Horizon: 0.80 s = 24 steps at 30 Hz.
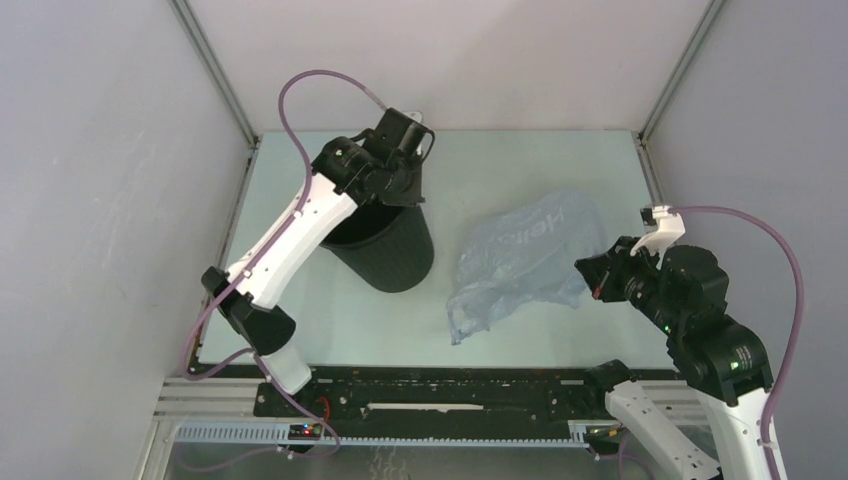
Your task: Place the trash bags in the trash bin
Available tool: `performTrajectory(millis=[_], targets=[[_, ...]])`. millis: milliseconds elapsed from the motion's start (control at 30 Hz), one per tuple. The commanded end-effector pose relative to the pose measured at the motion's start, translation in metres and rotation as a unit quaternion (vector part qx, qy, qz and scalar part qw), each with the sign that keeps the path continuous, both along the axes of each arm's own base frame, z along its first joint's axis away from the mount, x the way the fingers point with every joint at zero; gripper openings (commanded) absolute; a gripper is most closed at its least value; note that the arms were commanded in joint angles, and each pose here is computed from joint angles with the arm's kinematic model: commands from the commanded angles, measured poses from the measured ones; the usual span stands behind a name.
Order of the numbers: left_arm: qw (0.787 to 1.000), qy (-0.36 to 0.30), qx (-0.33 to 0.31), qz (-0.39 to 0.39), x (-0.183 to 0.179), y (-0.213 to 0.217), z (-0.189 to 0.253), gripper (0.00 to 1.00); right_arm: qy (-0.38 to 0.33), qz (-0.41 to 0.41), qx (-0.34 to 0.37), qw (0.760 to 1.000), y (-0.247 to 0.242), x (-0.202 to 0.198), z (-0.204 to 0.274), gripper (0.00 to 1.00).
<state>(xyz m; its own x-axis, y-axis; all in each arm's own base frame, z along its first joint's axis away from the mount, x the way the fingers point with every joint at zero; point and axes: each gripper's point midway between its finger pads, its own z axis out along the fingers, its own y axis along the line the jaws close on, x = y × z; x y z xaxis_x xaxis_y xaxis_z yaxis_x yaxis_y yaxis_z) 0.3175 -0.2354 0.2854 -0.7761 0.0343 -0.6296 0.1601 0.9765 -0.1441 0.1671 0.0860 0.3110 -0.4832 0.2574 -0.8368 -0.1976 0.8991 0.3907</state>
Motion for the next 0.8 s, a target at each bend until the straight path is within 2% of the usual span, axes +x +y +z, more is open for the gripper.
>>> performTrajectory(millis=[0,67,200,333,433,700,767], targets=[[0.998,-0.018,-0.048,-0.023,-0.005,-0.032,0.025,0.0,-0.011,0.005,0.008,1.0,0.004,0.004,0.013,0.0],[0.999,-0.015,-0.043,-0.029,-0.002,-0.036,0.02,0.04,-0.01,0.011,0.011,1.0,0.006,0.004,0.013,0.0],[0.999,-0.006,-0.027,-0.043,0.003,-0.041,0.011,0.21,-0.014,0.009,0.012,1.0,0.005,0.002,0.014,0.0],[0.996,-0.015,-0.046,-0.07,-0.001,-0.049,0.024,0.54,-0.013,0.001,0.011,1.0,0.001,-0.001,0.013,0.0],[0.992,-0.026,-0.072,-0.101,-0.008,-0.056,0.04,0.72,-0.013,-0.004,0.011,1.0,-0.001,-0.001,0.013,0.0],[0.979,-0.097,-0.128,-0.124,-0.031,-0.045,0.105,0.9,-0.017,0.0,0.016,1.0,0.003,0.004,0.016,0.0],[0.977,-0.116,-0.131,-0.123,-0.039,-0.035,0.118,0.92,-0.017,0.001,0.016,1.0,0.004,0.005,0.016,0.0]])
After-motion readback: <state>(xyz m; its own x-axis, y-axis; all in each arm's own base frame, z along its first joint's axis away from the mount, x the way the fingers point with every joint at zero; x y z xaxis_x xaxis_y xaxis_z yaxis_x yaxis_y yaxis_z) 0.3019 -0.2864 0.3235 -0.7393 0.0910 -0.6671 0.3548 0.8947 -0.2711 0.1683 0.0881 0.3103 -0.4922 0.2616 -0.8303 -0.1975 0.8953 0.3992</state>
